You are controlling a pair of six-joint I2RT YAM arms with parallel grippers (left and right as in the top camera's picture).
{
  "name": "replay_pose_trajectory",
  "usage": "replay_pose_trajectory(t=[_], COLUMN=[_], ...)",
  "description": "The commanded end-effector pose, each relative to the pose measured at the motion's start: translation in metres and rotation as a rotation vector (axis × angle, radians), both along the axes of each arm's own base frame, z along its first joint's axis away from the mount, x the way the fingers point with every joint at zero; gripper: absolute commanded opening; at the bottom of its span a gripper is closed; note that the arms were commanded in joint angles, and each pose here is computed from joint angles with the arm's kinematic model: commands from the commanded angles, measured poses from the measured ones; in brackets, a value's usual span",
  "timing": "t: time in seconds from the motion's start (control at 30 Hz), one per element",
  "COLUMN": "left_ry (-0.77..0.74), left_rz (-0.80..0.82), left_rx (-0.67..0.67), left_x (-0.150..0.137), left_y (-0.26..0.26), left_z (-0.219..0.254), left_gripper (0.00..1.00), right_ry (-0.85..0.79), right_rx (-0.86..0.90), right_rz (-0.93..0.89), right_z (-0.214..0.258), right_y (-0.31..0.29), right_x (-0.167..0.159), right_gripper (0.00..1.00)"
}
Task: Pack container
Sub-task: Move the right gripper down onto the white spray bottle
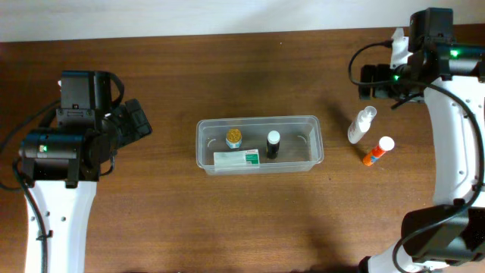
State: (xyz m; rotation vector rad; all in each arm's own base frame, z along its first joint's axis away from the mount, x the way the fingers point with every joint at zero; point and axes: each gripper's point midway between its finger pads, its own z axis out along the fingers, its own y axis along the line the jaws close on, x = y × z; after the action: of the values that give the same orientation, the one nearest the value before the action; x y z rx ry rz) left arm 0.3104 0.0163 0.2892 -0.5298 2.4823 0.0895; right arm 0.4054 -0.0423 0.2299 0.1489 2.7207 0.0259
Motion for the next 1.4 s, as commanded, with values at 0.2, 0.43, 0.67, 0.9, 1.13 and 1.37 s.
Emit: replay_pose_trajectory(t=[0.2,0.43,0.67,0.9,1.13,1.37], left_ry=[-0.014,-0.014,-0.014,-0.014,-0.014,-0.014], left_rz=[0.017,0.017,0.017,0.017,0.017,0.017], left_rx=[0.008,0.008,0.008,0.008,0.008,0.008], left_x=[-0.001,-0.001,-0.001,-0.001,-0.001,-0.001], left_y=[0.004,0.004,0.004,0.004,0.004,0.004], left_z=[0.004,0.004,0.004,0.004,0.004,0.004], left_gripper=[0.99,1.0,0.99,0.99,0.99,1.0], right_ry=[0.058,0.119,0.168,0.167,0.173,0.191], right_rx=[0.081,0.056,-0.013,-0.013,-0.006,-0.005], right_rz=[0.02,0.006,-0.02,-0.02,-0.026,-0.025], right_z=[-0.057,-0.098,-0.107,-0.109,-0.116,-0.129], right_y=[0.014,0.01,-0.002,-0.002,-0.002,-0.002], right_x=[0.002,-0.01,-0.021,-0.021,-0.017,-0.013], right_gripper=[0.98,0.98,0.98,0.99,0.87,0.86])
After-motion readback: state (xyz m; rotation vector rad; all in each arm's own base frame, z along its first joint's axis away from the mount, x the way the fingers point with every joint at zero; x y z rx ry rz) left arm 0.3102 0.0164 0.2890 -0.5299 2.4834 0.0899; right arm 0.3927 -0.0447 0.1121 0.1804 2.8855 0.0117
